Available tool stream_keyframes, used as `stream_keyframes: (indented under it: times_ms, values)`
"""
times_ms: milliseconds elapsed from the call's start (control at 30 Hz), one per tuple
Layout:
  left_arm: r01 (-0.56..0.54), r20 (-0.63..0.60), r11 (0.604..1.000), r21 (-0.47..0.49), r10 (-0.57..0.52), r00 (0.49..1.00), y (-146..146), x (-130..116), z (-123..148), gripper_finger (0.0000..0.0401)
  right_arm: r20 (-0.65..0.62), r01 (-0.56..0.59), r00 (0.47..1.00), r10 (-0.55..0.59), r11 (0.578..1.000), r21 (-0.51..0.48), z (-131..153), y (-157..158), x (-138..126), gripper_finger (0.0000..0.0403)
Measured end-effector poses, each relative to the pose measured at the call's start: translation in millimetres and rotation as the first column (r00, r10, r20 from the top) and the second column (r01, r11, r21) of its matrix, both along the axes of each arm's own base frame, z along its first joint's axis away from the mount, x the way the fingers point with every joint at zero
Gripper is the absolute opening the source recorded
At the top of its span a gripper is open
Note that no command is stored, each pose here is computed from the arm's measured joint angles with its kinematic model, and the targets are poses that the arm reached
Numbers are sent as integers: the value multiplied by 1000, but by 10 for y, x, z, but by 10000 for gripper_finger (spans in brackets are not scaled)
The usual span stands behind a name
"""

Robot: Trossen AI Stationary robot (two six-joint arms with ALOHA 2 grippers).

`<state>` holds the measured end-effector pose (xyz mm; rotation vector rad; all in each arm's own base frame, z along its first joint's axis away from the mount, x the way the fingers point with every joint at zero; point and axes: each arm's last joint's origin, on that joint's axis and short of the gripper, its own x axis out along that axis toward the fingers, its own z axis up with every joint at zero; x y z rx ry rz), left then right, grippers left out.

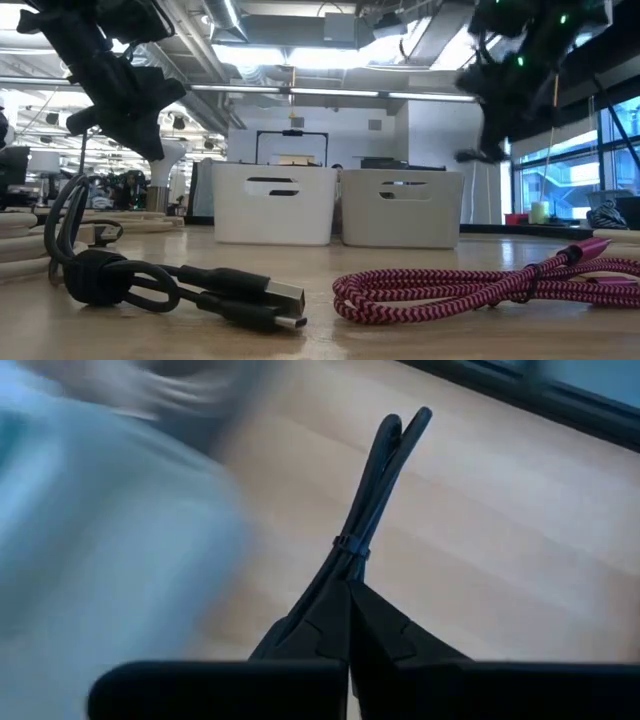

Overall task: Pick & Place USB Port
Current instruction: Put the black charger cable into the gray bin

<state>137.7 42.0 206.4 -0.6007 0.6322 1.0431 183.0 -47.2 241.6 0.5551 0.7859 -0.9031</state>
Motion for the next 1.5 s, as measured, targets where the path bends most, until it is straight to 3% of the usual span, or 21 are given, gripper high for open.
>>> stream_keyframes:
  times_ms: [167,367,533,700,867,1133,1500]
  values:
    - [-2,2,1000,6,2,1000,2,2,3,63,247,-151,956,156,988,-40,101,323,280,0]
    - [-2,11,1000,9,2,1000,4,10,8,60,345,-215,910,229,973,-78,20,549,578,0]
    - [2,23,1000,7,-2,1000,4,19,13,61,349,-255,904,247,967,-24,-233,561,857,0]
    - [13,25,1000,-6,-13,1000,-2,22,11,63,306,-217,933,191,975,52,-489,477,1026,0]
    - [20,22,1000,-7,-19,1000,-3,22,11,59,258,-171,956,142,981,91,-508,427,1230,0]
    - [48,3,999,0,-48,999,-5,23,10,63,-64,-109,991,116,988,108,-353,424,1521,0]
    - [88,-32,996,18,-87,996,-6,20,8,63,-129,-103,983,128,977,185,-561,404,1760,0]
